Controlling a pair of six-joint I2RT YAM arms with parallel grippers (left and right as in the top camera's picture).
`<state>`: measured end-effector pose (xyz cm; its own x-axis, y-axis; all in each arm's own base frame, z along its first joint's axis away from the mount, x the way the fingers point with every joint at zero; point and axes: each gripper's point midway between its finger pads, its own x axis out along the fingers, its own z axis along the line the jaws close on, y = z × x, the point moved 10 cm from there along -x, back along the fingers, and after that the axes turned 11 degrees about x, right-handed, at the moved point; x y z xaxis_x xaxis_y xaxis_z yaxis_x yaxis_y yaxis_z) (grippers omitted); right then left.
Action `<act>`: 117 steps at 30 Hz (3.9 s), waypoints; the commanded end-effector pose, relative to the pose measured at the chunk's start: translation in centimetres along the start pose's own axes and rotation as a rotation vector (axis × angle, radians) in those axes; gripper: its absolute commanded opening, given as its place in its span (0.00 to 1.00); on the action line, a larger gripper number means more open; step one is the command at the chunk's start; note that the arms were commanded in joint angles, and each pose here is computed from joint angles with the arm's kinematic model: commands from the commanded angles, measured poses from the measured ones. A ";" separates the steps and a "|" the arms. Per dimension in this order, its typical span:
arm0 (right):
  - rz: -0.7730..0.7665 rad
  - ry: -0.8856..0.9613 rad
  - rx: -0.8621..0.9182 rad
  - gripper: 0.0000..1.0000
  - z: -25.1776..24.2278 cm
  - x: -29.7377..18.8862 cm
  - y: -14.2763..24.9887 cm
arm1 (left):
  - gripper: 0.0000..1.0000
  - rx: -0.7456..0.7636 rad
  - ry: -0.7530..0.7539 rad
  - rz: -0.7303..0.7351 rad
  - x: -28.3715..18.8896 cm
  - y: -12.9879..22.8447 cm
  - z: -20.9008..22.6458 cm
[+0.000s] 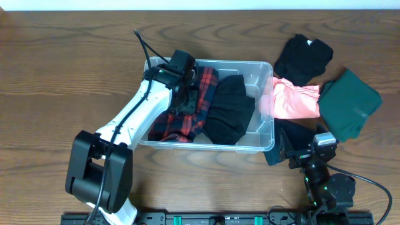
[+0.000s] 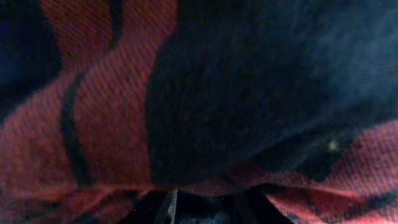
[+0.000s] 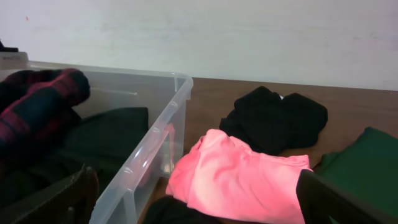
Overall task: Pack container
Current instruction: 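Release the plaid shirt in the bin's left half, then press and tuck the plaid shirt down with the left gripper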
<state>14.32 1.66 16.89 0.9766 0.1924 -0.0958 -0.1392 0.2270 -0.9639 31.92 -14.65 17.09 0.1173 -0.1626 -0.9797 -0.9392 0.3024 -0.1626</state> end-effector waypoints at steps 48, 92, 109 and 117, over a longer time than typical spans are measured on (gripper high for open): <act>0.000 0.005 0.013 0.99 0.0 0.0 0.1 | 0.32 0.199 0.088 -0.375 -11.0 -0.6 -4.5; 0.000 0.005 0.013 0.99 0.0 0.0 0.1 | 0.47 0.158 -0.045 0.081 -12.2 8.8 -2.4; 0.000 0.005 0.013 0.99 0.0 0.0 0.1 | 0.47 0.209 -0.027 0.257 4.8 11.5 -0.4; 0.000 0.005 0.013 0.99 0.0 0.0 0.1 | 0.46 0.216 -0.076 0.221 -2.4 8.6 -1.2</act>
<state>14.32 1.65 16.89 0.9767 0.1920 -0.0958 -0.1391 0.2271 -0.9639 22.27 -12.66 15.50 -0.1016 -0.0199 -0.9946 -0.8650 0.4955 0.0784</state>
